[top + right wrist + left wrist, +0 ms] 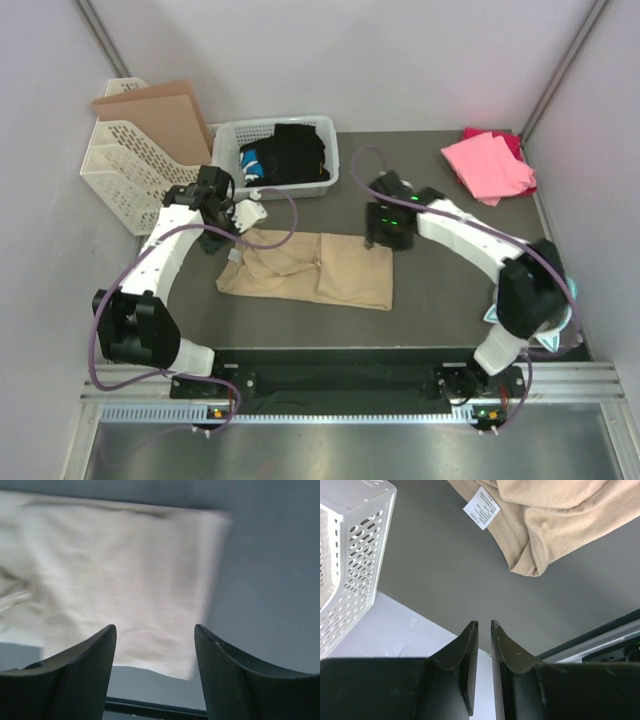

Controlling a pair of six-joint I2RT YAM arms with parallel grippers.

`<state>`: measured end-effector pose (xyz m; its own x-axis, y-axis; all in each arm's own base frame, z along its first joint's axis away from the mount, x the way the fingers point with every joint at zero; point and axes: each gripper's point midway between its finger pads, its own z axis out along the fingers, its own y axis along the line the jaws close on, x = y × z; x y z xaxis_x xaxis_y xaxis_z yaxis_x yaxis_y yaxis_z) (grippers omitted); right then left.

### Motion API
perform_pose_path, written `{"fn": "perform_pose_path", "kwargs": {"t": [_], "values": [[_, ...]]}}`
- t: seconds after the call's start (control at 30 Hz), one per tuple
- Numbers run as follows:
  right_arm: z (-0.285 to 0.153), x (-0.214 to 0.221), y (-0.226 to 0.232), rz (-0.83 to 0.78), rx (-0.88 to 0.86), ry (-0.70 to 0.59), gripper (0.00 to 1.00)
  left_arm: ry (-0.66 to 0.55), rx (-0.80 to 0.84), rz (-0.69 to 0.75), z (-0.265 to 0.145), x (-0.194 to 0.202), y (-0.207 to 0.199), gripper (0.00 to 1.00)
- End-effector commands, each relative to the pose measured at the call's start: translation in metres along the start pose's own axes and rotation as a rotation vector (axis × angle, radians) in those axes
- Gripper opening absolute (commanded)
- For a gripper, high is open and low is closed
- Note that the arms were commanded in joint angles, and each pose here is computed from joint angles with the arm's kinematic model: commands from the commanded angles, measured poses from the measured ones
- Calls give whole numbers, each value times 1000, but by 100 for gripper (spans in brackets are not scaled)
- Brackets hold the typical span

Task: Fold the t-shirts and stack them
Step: Fold the folded rectangular tshirt in 1/3 of the way, then grab one side of the 2/3 rectangular tshirt with right arm

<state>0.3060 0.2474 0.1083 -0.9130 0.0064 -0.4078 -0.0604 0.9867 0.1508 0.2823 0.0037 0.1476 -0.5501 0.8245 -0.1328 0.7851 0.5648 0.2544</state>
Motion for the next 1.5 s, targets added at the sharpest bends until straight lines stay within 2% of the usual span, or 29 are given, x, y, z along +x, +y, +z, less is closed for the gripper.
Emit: {"fn": "perform_pose_path", "kwargs": {"t": [0.0,0.13,0.37,0.73,0.83,0.93,1.03,1.07,1.1,1.27,1.47], "values": [[-19,-1,-51,169,-50,-93,63,-61,-41,-15,-15,-12,13,22],[-5,23,-70,189,-43,-36,62,-56,-24,-20,-14,-13,11,22],[20,36,-60,239,-178,30,59,-60,-27,-24,-17,-13,11,22],[50,67,-66,347,-266,112,53,-51,-35,-24,-18,-12,13,23],[58,76,-59,390,-318,135,48,-50,-38,-24,-18,-12,14,23],[63,81,-51,413,-368,153,37,-49,-39,-24,-19,-12,14,23],[61,83,-47,409,-385,164,21,-46,-44,-25,-20,-11,15,23],[60,82,-50,410,-368,160,5,-40,-45,-23,-19,-10,15,23],[59,81,-54,409,-343,150,0,-40,-46,-22,-19,-10,15,23],[32,65,-95,422,-150,61,0,-43,-51,-23,-22,-11,17,23],[-9,48,-145,504,-65,-36,0,-55,-52,-18,-33,-10,16,24]]}}
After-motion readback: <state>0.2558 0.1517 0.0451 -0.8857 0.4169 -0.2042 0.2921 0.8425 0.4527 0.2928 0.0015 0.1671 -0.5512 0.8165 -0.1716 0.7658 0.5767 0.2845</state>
